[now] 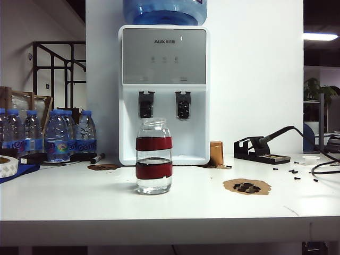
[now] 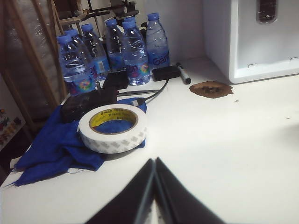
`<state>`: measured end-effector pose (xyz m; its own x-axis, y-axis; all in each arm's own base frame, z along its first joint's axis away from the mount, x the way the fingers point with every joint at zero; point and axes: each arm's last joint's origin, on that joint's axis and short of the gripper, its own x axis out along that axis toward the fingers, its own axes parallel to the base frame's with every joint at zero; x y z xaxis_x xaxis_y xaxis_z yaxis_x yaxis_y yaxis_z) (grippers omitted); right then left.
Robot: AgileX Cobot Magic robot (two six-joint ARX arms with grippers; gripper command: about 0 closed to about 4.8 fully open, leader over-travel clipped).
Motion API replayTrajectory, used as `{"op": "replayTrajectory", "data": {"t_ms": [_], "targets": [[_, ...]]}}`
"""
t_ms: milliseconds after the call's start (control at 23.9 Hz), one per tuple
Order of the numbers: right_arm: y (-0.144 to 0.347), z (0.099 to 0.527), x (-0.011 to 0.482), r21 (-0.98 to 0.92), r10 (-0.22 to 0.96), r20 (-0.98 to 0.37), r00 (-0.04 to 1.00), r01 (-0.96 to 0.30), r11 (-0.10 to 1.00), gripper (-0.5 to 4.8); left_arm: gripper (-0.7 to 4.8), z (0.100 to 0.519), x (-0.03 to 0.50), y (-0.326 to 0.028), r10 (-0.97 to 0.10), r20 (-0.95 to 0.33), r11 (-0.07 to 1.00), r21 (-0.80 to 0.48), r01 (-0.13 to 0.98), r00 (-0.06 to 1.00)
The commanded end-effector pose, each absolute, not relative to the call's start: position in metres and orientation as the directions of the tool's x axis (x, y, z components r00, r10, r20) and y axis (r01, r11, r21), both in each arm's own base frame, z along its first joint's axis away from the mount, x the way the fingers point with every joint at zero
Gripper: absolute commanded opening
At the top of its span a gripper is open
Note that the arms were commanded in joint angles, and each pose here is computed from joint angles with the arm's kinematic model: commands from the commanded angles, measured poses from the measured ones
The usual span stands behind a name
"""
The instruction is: Pick up the water bottle with two loops of red belts, then reach the front water dispenser and gently press the gray-black baffle horizontally to get a little water.
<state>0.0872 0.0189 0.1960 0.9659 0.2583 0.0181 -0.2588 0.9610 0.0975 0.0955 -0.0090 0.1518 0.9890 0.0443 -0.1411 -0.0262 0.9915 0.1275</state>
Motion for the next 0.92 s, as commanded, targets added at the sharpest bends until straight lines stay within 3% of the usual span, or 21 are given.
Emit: {"op": "replayTrajectory", "data": {"t_ms": [42,209,418,585,919], "targets": [[0.019,0.179,0.092,0.135,0.237,-0.021,0.971,-0.232,0.963,-0.03,-0.05,0.152,0.096,-0.006,0.057,-0.135,0.992,0.117,-0.042,0.989],[0.020,0.160,0.096,0.115,0.226,-0.025,0.974,-0.222,0.968,-0.03,-0.05,0.151,0.096,0.001,0.089,-0.143,0.994,0.081,-0.078,0.986],[0.019,0.165,0.096,0.044,0.205,0.030,0.978,-0.206,0.977,-0.03,-0.04,0.151,0.096,0.002,0.098,-0.142,0.992,0.090,-0.085,0.985],[0.015,0.161,0.097,0.023,0.077,-0.021,0.997,-0.077,0.997,-0.02,-0.05,0.151,0.096,0.002,0.097,-0.141,0.992,0.090,-0.085,0.985],[0.015,0.157,0.097,0.020,0.079,-0.055,0.995,-0.078,0.997,-0.02,-0.05,0.151,0.096,0.002,0.098,-0.141,0.992,0.090,-0.086,0.985]]}}
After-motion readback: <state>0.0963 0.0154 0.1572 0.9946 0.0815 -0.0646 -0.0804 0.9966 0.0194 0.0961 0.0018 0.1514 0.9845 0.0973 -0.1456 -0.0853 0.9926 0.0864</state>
